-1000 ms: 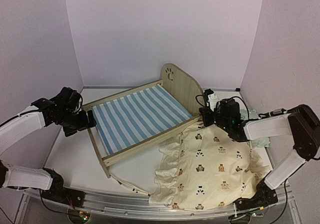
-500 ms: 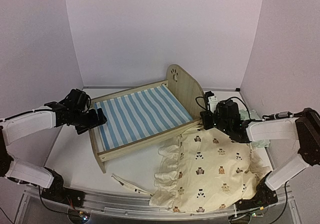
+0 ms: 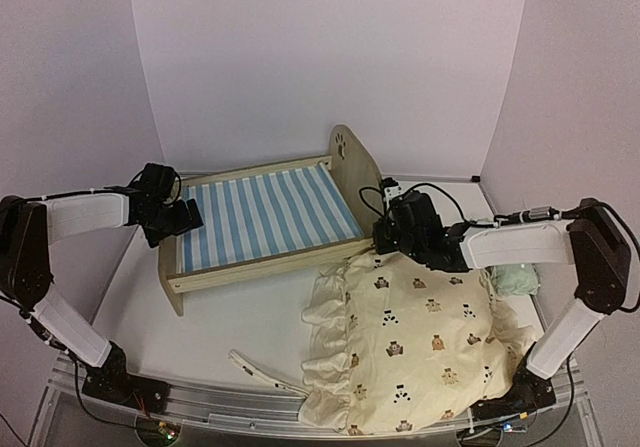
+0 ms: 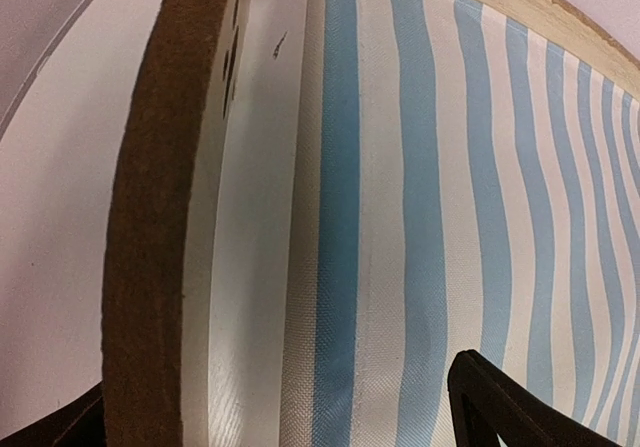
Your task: Set up the pet bed
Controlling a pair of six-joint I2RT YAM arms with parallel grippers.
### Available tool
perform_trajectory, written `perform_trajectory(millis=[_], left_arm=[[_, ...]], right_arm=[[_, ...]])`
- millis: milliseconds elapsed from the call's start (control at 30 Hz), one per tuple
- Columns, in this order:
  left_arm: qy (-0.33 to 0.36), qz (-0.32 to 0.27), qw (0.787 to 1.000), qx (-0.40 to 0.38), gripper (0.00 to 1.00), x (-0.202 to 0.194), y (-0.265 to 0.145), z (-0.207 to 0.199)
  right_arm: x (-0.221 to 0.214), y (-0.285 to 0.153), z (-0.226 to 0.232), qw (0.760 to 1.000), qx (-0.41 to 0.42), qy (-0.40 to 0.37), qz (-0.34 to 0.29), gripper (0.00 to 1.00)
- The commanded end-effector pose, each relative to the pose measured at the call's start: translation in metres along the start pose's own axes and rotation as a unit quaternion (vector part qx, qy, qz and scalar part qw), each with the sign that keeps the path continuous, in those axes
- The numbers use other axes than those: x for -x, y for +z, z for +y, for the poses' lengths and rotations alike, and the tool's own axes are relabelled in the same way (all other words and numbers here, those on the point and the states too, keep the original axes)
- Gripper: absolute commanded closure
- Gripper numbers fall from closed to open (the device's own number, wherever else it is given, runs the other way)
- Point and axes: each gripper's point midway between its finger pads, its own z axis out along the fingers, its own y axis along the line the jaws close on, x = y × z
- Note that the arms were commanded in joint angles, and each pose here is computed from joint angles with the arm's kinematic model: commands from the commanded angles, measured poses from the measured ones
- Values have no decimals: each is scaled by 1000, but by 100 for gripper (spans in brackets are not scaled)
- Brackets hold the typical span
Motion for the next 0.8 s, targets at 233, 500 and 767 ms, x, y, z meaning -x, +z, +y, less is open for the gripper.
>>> perform_trajectory(millis=[233, 500, 767], left_arm=[[10, -26, 999, -26, 1, 31, 1, -9], [17, -40, 999, -11, 0, 35, -19, 0], [8, -90, 996, 1, 0, 72, -67, -4]], right_arm=[[-29, 0, -7, 995, -48, -55, 67, 74], [-20, -18, -12, 994, -45, -68, 76, 18], [18, -58, -19, 998, -24, -47, 46, 2]])
